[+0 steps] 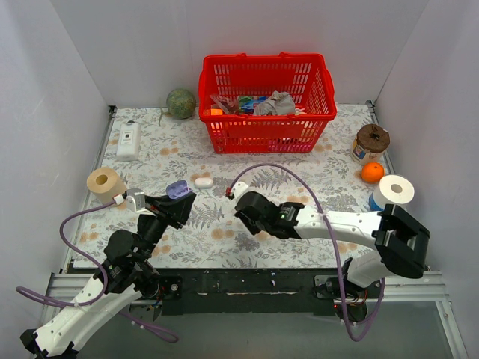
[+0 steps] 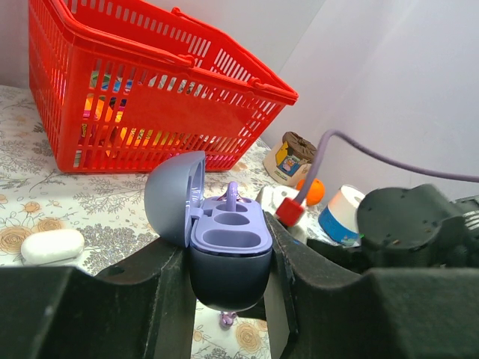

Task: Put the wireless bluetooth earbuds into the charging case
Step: Adjust the earbud at the center of the board.

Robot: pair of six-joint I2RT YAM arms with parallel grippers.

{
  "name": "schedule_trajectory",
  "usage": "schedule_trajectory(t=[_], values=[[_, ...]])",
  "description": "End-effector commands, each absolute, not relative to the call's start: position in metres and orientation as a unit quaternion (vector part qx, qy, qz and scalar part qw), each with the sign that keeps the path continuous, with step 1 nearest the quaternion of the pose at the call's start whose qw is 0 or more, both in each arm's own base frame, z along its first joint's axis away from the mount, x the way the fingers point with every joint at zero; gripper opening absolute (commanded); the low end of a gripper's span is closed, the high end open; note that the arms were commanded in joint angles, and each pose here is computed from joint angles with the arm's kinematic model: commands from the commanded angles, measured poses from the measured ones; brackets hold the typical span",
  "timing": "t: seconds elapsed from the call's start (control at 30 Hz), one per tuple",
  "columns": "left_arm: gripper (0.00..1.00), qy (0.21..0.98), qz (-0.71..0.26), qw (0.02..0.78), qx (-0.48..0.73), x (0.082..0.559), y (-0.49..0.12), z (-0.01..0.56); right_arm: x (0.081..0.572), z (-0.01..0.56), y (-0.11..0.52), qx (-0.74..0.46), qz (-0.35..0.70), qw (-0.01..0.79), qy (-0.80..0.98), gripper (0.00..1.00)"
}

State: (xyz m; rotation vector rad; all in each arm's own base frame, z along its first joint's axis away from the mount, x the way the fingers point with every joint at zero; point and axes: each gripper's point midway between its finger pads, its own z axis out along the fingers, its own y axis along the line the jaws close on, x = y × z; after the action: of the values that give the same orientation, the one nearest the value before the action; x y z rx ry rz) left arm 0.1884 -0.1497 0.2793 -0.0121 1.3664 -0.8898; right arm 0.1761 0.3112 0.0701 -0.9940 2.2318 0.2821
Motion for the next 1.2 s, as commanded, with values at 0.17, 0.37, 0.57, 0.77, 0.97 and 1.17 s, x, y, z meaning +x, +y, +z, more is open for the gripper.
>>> schedule_trajectory(t=[0.17,0.37,0.57,0.77,0.97,1.17], values=[[0.0,0.611,-0.39,0.688,-0.011,0.19,-0.147,0.278,0.199,0.113,0.326,-0.382,0.078,0.352,0.851,0.34],[0.0,0.611,-0.391,0.688,-0.01,0.189,-0.146,0.278,0.208,0.093,0.303,-0.251,0.108,0.292,0.917,0.37],[0.0,0.609,-0.391,0.69,-0.011,0.189,-0.145,0.279,0.21,0.103,0.288,-0.137,0.194,0.293,0.926,0.46],[0.0,0.609,-0.393,0.689,-0.011,0.189,-0.146,0.279,0.202,0.094,0.286,-0.109,0.221,0.234,0.94,0.57],[0.0,0.606,-0.397,0.689,-0.01,0.188,-0.147,0.281,0.203,0.086,0.284,-0.128,0.185,0.198,0.954,0.57],[0.0,0.603,-0.402,0.689,-0.008,0.186,-0.147,0.282,0.214,0.086,0.289,-0.175,0.158,0.194,0.952,0.58]])
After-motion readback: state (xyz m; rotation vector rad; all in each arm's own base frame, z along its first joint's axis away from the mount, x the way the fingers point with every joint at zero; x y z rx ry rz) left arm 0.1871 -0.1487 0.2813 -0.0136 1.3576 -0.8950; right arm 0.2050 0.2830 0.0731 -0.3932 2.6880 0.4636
